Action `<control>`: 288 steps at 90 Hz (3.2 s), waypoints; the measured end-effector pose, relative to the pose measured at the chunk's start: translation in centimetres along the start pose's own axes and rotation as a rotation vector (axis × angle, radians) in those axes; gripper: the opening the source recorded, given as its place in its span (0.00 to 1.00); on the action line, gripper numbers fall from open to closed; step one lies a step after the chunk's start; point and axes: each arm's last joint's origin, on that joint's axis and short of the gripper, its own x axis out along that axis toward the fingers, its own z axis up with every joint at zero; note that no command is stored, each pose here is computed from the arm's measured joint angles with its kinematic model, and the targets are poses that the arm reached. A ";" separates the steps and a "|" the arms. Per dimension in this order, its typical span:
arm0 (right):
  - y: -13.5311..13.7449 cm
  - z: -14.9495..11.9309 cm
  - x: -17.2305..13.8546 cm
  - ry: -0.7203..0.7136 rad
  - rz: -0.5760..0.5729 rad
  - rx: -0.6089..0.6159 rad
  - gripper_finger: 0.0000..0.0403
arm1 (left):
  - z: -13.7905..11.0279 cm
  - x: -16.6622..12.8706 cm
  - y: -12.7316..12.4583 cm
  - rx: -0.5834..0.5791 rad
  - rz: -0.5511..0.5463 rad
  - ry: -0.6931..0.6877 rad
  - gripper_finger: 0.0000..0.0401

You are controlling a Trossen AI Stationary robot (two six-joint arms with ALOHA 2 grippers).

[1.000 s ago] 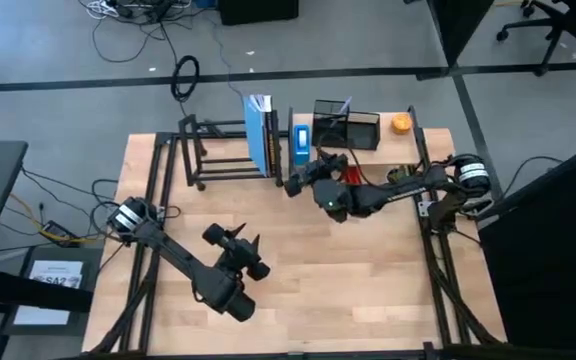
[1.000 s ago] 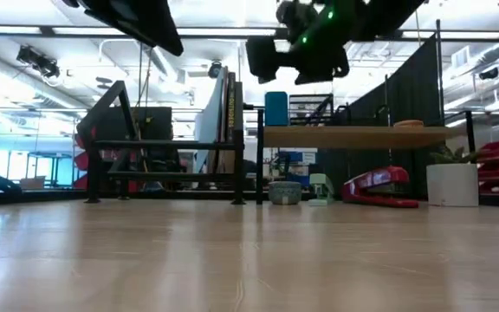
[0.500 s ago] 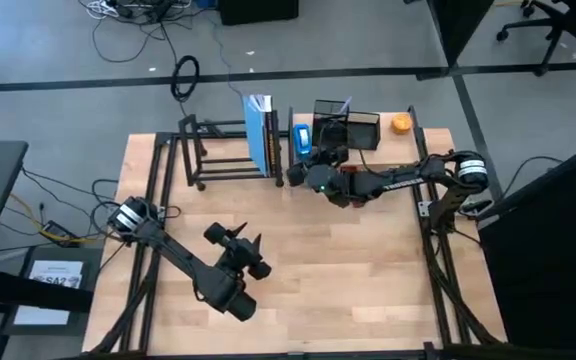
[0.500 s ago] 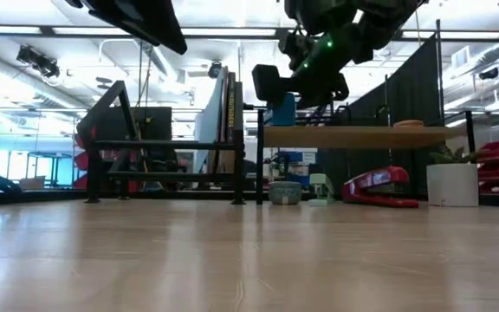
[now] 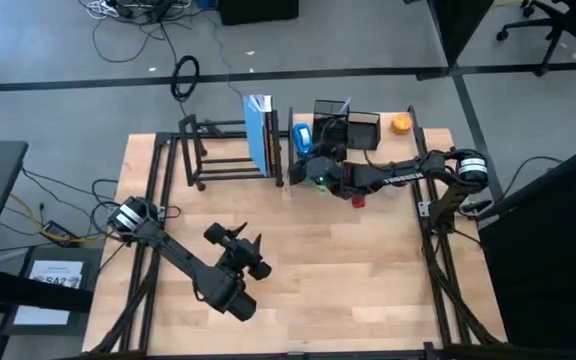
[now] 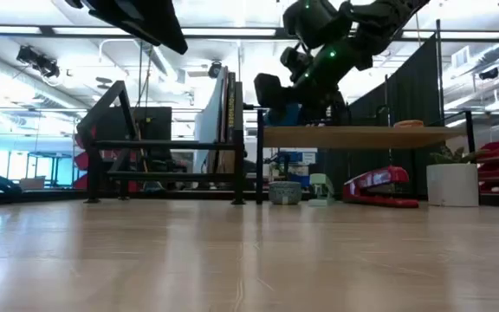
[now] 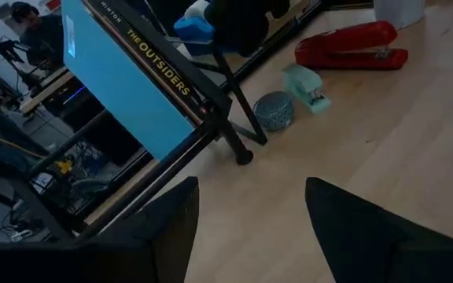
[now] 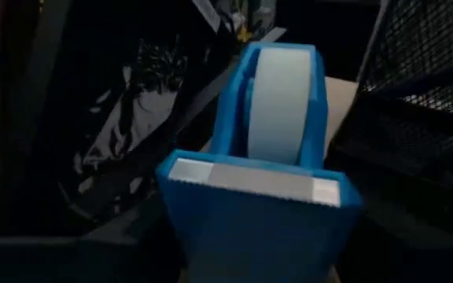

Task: Stock shelves
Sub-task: Remove the blue tape dispenser from the shelf, then remove the yellow scented candle from the shelf

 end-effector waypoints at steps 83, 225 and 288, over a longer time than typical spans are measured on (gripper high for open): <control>-1.9 4.2 -14.7 0.066 0.357 -0.181 0.43 | -0.1 -0.2 -0.2 -0.015 -0.011 -0.002 0.53; -11.0 -6.9 -29.4 1.075 0.569 -0.614 0.67 | 3.8 2.5 -5.6 -0.206 -0.191 -0.097 0.53; -17.0 18.1 -11.6 0.527 0.184 -0.652 0.58 | 3.5 1.8 -5.9 -0.211 -0.249 -0.065 0.53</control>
